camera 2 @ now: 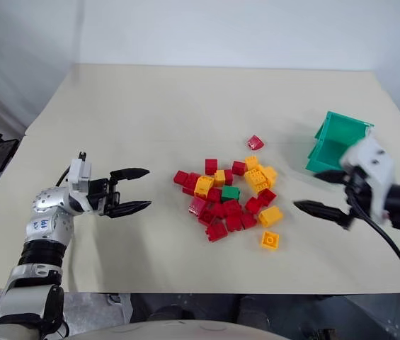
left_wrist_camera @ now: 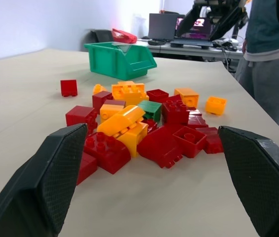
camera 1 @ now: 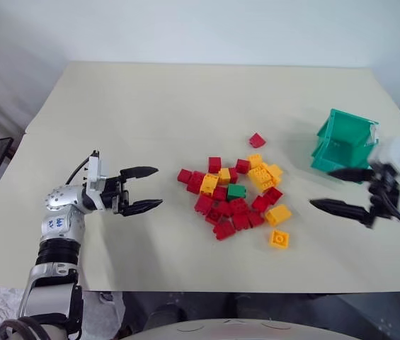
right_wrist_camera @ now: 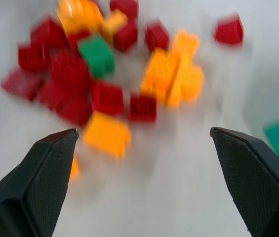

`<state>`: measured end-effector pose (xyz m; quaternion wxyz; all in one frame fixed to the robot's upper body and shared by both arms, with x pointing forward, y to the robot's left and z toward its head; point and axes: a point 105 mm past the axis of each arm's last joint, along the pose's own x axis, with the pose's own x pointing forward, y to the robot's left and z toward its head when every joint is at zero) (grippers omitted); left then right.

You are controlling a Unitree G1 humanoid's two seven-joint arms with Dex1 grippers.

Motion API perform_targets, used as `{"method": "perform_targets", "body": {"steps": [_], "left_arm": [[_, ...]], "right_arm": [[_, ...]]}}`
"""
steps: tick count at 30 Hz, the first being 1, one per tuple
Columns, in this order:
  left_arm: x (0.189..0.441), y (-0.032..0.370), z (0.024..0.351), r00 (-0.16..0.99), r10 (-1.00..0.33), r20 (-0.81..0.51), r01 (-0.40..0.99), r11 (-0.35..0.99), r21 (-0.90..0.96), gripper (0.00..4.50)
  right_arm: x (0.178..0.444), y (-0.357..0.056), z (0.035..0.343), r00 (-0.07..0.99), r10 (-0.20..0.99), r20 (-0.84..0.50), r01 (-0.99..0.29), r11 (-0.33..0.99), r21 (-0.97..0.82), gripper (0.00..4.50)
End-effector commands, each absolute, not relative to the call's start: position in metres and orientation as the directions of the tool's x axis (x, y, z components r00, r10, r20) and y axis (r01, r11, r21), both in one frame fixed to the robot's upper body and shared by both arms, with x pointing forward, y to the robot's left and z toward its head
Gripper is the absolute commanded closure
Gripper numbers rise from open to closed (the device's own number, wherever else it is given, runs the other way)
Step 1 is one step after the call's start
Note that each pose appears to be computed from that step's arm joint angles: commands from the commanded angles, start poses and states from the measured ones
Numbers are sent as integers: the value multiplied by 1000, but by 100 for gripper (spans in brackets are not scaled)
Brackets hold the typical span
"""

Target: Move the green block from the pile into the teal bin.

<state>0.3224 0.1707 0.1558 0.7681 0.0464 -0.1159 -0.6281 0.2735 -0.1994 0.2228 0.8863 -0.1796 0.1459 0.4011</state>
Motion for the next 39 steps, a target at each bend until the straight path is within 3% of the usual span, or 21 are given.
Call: {"method": "perform_targets", "body": {"steps": [1,12,26,29,36,39], "left_arm": [[321,171,161,178,-976,129,944,206,257,0],[314,168,157,185,-972,147,939,219,265,0],[308,167,154,208,-965,162,933,245,263,0],[308,164,155,197,-967,162,935,235,265,0],[311,147,163,152,-979,139,943,186,276,0],[314,138,169,135,-983,121,944,165,286,0]], "right_arm": [[293,-168,208,598,638,-484,-779,605,-164,2],[342,-100,177,485,527,-698,-795,598,-101,2],[353,-84,151,405,403,-821,-833,533,-150,2],[350,-82,154,395,422,-816,-850,506,-149,63],[347,-91,172,439,458,-773,-830,537,-153,292],[344,-99,186,478,484,-732,-812,562,-159,299]]}}
